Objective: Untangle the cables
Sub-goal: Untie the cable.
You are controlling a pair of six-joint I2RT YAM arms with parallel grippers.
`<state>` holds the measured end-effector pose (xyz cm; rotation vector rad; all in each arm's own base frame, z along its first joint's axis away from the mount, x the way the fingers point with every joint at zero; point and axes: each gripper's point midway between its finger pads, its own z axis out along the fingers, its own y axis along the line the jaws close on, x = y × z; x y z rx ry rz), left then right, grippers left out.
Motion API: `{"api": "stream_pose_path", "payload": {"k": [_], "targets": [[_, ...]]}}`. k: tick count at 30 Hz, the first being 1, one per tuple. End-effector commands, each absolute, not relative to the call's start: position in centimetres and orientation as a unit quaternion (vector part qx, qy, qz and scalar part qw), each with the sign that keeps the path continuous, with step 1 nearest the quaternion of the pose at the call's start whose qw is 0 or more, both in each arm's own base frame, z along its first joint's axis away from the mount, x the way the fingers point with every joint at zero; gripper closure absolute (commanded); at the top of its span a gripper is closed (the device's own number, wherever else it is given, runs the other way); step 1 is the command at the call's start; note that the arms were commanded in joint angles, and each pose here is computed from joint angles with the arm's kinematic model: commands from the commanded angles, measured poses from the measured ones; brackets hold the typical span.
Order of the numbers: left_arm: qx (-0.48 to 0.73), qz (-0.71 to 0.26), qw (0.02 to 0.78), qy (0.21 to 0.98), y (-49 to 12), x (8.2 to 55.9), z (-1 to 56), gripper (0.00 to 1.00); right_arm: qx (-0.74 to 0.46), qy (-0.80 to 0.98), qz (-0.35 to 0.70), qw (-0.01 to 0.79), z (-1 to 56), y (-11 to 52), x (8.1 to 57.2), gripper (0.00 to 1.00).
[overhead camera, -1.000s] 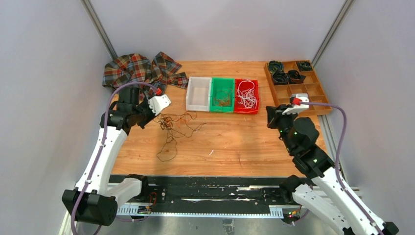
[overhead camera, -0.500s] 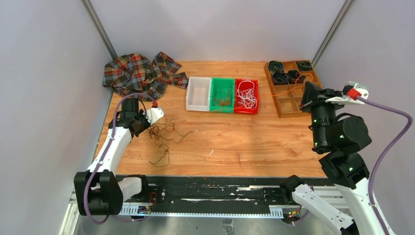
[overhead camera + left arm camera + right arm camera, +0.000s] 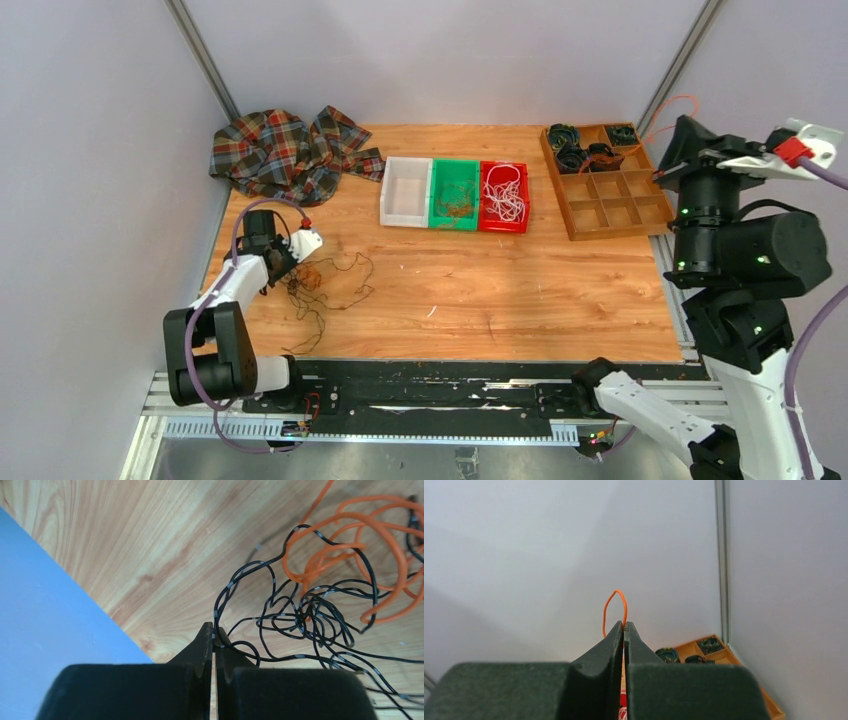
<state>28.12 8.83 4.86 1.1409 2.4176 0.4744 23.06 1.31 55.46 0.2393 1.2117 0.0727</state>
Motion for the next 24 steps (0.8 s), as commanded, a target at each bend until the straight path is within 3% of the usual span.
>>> {"api": "stream_pose_path", "payload": {"k": [1,10,18,21,24], "targets": [[0.400,0.193,0.220,0.869,10.7,29.1,4.8,0.99,0.137,0.535,-0.016,0.834,59.2,-1.5,21.3,0.99],[0.382,0.150,0.261,0.874,9.4,30.1,6.8,0.99,0.143,0.515,-0.007,0.845,62.5,-1.5,21.3,0.99],[0.371,0.187,0.221,0.882,12.3,29.6,4.2,0.99,0.181,0.489,-0.048,0.852,66.1,-4.5,18.8,0.99],[0.363,0.142,0.207,0.897,11.5,29.2,3.4,0.99,0.160,0.479,-0.024,0.863,67.4,-3.5,18.8,0.99],[0.343,0.069,0.262,0.899,8.5,30.0,6.0,0.99,0.120,0.504,0.005,0.856,66.2,-0.7,21.1,1.00]]}}
